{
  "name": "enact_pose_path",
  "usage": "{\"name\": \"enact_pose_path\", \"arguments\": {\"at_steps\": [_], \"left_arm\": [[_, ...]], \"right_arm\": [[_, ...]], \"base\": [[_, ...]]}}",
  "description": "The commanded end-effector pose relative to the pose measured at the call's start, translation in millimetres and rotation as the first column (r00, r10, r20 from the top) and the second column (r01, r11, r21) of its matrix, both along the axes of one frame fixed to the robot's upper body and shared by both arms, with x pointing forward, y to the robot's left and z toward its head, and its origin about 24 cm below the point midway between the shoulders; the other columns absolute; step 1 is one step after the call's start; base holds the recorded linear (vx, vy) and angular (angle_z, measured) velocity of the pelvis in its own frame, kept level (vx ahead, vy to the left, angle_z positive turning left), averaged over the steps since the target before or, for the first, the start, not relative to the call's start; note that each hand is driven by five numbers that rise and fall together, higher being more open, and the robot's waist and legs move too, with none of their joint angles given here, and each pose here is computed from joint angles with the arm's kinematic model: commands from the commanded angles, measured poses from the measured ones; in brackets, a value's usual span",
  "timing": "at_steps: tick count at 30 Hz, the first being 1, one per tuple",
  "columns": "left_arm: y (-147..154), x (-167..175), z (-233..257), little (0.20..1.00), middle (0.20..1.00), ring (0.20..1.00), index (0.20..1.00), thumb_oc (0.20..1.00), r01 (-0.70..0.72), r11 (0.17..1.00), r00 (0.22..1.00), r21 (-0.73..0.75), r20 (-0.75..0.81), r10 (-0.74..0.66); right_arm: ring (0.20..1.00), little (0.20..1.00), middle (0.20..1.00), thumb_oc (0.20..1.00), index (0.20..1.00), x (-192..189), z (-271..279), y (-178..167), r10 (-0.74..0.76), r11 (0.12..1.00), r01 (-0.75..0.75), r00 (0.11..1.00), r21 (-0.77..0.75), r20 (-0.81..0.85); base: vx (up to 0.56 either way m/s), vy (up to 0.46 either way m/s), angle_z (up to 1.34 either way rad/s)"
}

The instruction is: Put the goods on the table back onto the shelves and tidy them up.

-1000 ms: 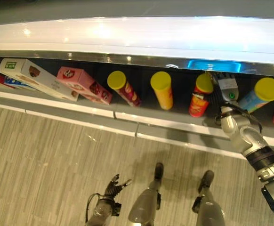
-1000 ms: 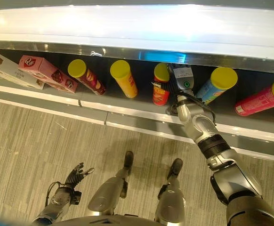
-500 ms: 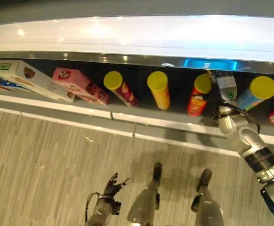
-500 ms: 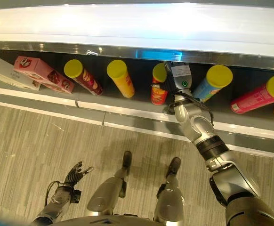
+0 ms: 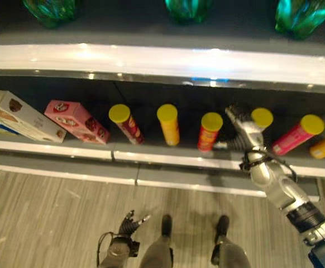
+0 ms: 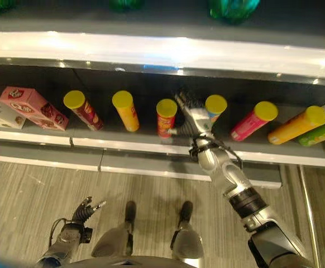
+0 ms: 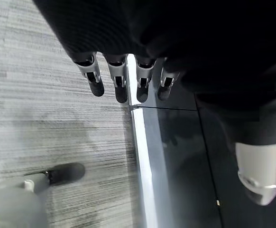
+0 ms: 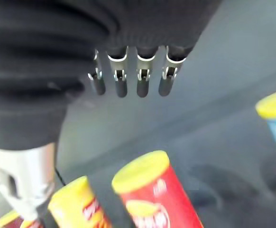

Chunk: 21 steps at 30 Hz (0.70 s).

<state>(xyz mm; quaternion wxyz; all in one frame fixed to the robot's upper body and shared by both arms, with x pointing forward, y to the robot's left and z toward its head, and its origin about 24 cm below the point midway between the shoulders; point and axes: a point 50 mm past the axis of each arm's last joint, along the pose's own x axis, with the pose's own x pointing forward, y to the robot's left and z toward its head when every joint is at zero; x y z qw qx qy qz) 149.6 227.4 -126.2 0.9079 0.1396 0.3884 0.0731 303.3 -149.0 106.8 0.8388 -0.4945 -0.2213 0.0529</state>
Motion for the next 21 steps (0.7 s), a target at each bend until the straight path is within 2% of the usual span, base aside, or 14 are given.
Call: {"name": "enact_pose_path", "arguments": {"at_steps": [1, 4, 6, 8, 9, 10, 13, 14, 15, 16, 17, 19, 20, 21], "left_arm": [[12, -16, -8, 1.000, 1.000, 1.000, 1.000, 1.000, 0.010, 0.999, 0.996, 0.043, -0.089, -0.006], [22, -24, -12, 1.000, 1.000, 1.000, 1.000, 1.000, -0.016, 0.998, 0.991, 0.063, -0.134, 0.024], [30, -29, -12, 1.000, 1.000, 1.000, 1.000, 1.000, -0.028, 0.997, 0.986, 0.078, -0.160, 0.041], [39, -32, -11, 1.000, 1.000, 1.000, 1.000, 1.000, -0.042, 0.996, 0.984, 0.080, -0.167, 0.054], [39, -32, -11, 1.000, 1.000, 1.000, 1.000, 1.000, -0.041, 0.996, 0.984, 0.080, -0.167, 0.054], [42, -33, -10, 1.000, 1.000, 1.000, 1.000, 1.000, -0.049, 0.996, 0.984, 0.074, -0.168, 0.061], [42, -34, -10, 1.000, 1.000, 1.000, 1.000, 1.000, -0.070, 0.996, 0.985, 0.053, -0.156, 0.077], [42, -34, -10, 1.000, 1.000, 1.000, 1.000, 1.000, -0.069, 0.996, 0.985, 0.053, -0.156, 0.077], [42, -34, -10, 1.000, 1.000, 1.000, 1.000, 1.000, -0.069, 0.997, 0.985, 0.045, -0.153, 0.075], [43, -36, -10, 1.000, 1.000, 1.000, 1.000, 1.000, -0.063, 0.997, 0.984, 0.048, -0.163, 0.070], [44, -36, -10, 1.000, 1.000, 1.000, 1.000, 1.000, -0.063, 0.997, 0.984, 0.048, -0.163, 0.071], [36, -39, -14, 1.000, 1.000, 1.000, 1.000, 1.000, -0.040, 0.999, 0.981, 0.020, -0.189, 0.043], [35, -35, -14, 1.000, 1.000, 1.000, 1.000, 1.000, -0.027, 0.999, 0.981, 0.021, -0.192, 0.030], [35, -33, -14, 1.000, 1.000, 1.000, 1.000, 1.000, -0.018, 1.000, 0.981, 0.022, -0.194, 0.022]], "right_arm": [[1.000, 1.000, 1.000, 1.000, 1.000, -7, 11, 2, 0.121, 0.984, -0.114, 0.992, 0.141, -0.042], [1.000, 1.000, 1.000, 1.000, 1.000, -18, 7, -6, 0.173, 0.970, -0.149, 0.978, 0.191, -0.118], [1.000, 1.000, 1.000, 1.000, 1.000, -33, 1, -14, 0.239, 0.941, -0.175, 0.951, 0.291, -0.198], [1.000, 1.000, 1.000, 1.000, 1.000, -55, -18, -28, 0.336, 0.877, -0.157, 0.876, 0.454, -0.346], [1.000, 1.000, 1.000, 1.000, 1.000, -55, -18, -29, 0.336, 0.877, -0.157, 0.876, 0.454, -0.346], [1.000, 1.000, 1.000, 1.000, 1.000, -66, -37, -41, 0.355, 0.845, -0.080, 0.823, 0.529, -0.443], [1.000, 1.000, 1.000, 1.000, 1.000, -78, -70, -63, 0.274, 0.832, 0.098, 0.784, 0.546, -0.557], [1.000, 1.000, 1.000, 1.000, 1.000, -78, -70, -63, 0.274, 0.832, 0.098, 0.784, 0.547, -0.557], [1.000, 1.000, 1.000, 1.000, 1.000, -82, -83, -68, 0.249, 0.830, 0.154, 0.758, 0.537, -0.603], [1.000, 1.000, 1.000, 1.000, 1.000, -92, -110, -74, 0.247, 0.791, 0.266, 0.685, 0.550, -0.686], [1.000, 1.000, 1.000, 1.000, 1.000, -92, -110, -74, 0.247, 0.791, 0.266, 0.685, 0.551, -0.686], [1.000, 1.000, 1.000, 1.000, 1.000, -122, -182, -76, 0.214, 0.660, 0.568, 0.485, 0.492, -0.848], [1.000, 1.000, 1.000, 1.000, 1.000, -134, -208, -69, 0.182, 0.631, 0.657, 0.390, 0.412, -0.902], [1.000, 1.000, 1.000, 1.000, 1.000, -139, -214, -66, 0.177, 0.620, 0.681, 0.363, 0.390, -0.915]], "base": [[0.09, 0.145, -0.21], [0.05, 0.114, -0.17], [0.03, 0.144, -0.25], [0.01, 0.122, -0.34], [0.00, 0.090, -0.28], [0.00, 0.069, -0.11], [-0.01, 0.065, -0.11], [0.00, 0.026, -0.10], [-0.01, 0.040, -0.17], [-0.01, 0.040, -0.22], [-0.02, 0.069, -0.19], [-0.05, 0.063, -0.32], [-0.09, 0.018, -0.41], [-0.12, -0.014, -0.45]]}}
